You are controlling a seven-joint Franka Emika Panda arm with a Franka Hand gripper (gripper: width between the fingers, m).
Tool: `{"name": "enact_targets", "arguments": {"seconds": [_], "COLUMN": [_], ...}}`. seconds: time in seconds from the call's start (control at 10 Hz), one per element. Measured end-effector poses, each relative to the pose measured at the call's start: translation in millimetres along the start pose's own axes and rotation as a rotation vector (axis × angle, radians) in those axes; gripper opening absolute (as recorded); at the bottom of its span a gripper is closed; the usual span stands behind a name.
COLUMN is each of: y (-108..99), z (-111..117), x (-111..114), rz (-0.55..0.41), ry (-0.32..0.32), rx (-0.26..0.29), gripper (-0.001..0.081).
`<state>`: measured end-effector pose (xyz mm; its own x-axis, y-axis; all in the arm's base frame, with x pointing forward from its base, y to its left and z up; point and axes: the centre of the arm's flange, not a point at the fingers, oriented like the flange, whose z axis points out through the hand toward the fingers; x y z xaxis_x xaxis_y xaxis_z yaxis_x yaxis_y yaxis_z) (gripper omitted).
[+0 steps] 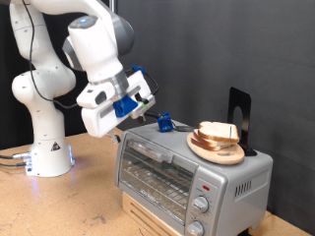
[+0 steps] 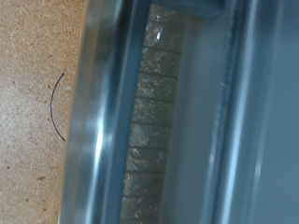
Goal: Make a piece of toast with the oven
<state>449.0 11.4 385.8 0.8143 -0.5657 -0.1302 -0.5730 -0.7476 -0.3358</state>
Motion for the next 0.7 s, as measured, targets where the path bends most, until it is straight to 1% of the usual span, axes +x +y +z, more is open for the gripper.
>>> {"name": "enact_targets", "arguments": {"seconds": [0.2,0.4,0.7], "y": [10.3,22.2,41.2], "z": [17.7,29.6,25.2], "x": [0.2,9.3,25.2], "rz": [0.007,0.035,0.075], "ry": [0.022,0.050,0.065], "rx": [-0.023,-0.039,-0.038], "gripper": [0.0808,0.0808,0.0808]}}
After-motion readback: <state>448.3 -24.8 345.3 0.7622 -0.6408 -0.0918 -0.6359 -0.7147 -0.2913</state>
